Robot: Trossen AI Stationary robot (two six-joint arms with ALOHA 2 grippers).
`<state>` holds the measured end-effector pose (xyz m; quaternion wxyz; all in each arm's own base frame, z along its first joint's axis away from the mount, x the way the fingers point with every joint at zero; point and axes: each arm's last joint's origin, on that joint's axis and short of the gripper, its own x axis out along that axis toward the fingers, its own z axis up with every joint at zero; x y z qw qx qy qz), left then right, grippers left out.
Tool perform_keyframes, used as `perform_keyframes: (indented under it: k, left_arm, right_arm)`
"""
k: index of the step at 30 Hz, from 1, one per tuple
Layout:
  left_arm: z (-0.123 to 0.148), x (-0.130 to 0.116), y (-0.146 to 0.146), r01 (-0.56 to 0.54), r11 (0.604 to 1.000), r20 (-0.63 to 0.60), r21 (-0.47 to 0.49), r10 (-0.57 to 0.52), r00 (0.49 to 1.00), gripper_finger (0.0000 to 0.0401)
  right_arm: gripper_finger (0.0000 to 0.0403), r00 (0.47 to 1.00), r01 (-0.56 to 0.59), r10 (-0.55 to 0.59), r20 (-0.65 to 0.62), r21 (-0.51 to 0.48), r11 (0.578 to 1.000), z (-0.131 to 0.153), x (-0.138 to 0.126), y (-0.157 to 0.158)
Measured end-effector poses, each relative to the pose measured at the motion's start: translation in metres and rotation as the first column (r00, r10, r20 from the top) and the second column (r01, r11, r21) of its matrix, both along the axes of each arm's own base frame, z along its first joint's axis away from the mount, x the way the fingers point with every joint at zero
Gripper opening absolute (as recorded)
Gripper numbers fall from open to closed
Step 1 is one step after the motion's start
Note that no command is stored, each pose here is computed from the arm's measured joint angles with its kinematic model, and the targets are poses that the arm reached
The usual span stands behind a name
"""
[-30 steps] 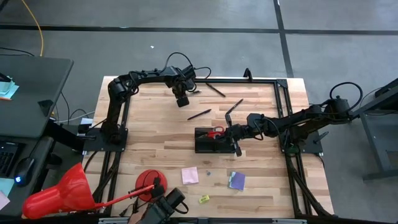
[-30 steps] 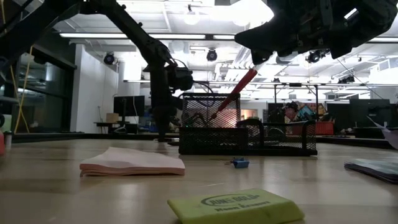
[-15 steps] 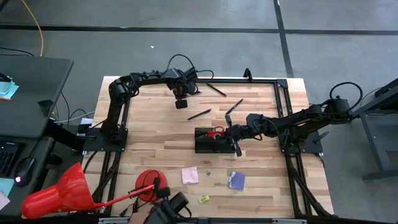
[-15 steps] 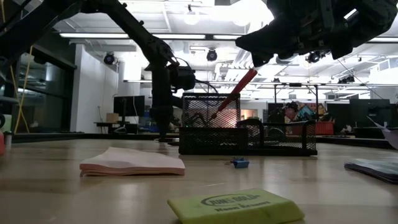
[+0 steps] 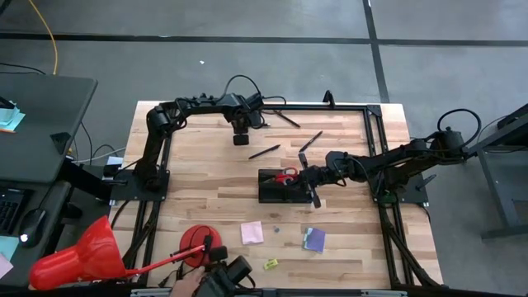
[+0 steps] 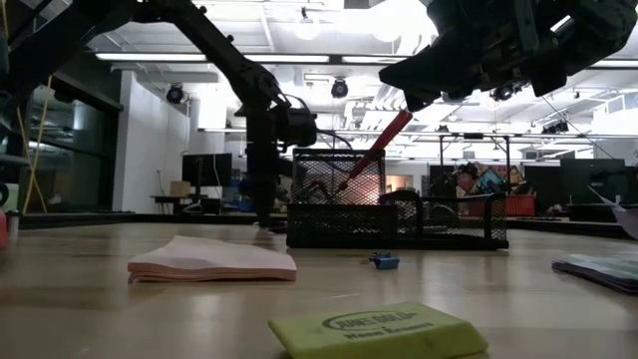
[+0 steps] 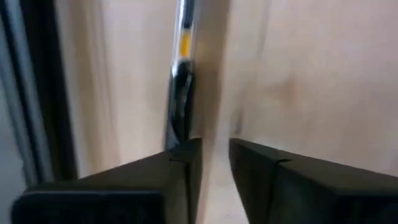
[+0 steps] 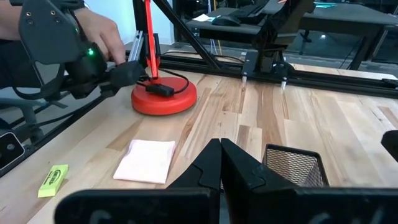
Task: Pick and place office supplies into organizer
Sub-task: Put the black pen into the black desk organizer
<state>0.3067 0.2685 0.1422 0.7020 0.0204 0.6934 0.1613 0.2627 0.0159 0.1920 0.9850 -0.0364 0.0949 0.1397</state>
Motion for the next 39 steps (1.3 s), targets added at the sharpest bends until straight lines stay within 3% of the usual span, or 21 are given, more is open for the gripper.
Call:
perform_keyframes:
  k: [4, 9, 12, 18, 21, 26, 31, 39]
  left_arm:
    - [0.001, 0.0, 0.003, -0.01, 0.997, -0.033, 0.071, 0.012, 0.999, 0.0119]
    - [0.002, 0.001, 0.001, 0.039, 0.996, -0.051, 0.076, -0.035, 0.998, 0.0156]
    - [0.006, 0.002, 0.001, 0.048, 0.996, -0.056, 0.078, -0.044, 0.997, 0.0167]
    - [0.038, 0.015, 0.011, 0.055, 0.982, -0.026, 0.179, -0.051, 0.998, 0.0172]
    - [0.05, 0.02, 0.016, 0.072, 0.985, 0.068, 0.154, -0.084, 0.994, 0.0172]
    - [0.053, 0.016, 0.024, 0.145, 0.983, 0.112, 0.111, -0.157, 0.981, 0.0173]
    - [0.046, 0.007, 0.034, 0.103, 0.994, 0.17, 0.023, -0.106, 0.98, 0.0173]
    - [0.026, -0.001, 0.047, 0.061, 0.998, 0.15, -0.022, -0.057, 0.987, 0.0173]
  right_arm:
    - [0.0, 1.0, -0.001, 0.001, 0.001, -0.003, 1.0, 0.0, 0.0, 0.0]
    - [0.0, 1.0, -0.001, 0.001, 0.0, -0.003, 1.0, 0.0, 0.0, 0.0]
    - [0.0, 1.0, -0.002, 0.002, -0.005, -0.011, 1.0, -0.001, 0.0, 0.0]
    - [0.0, 1.0, 0.002, -0.003, -0.028, -0.018, 1.0, -0.01, 0.004, -0.002]
    - [0.0, 1.0, 0.014, -0.014, -0.022, -0.01, 1.0, -0.012, 0.006, -0.004]
    - [0.0, 0.999, 0.027, -0.026, -0.03, 0.015, 1.0, -0.012, 0.006, -0.006]
    - [0.0, 0.999, 0.019, -0.019, -0.03, 0.015, 1.0, -0.012, 0.006, -0.005]
    - [0.0, 0.999, 0.019, -0.018, -0.029, 0.015, 1.0, -0.012, 0.006, -0.005]
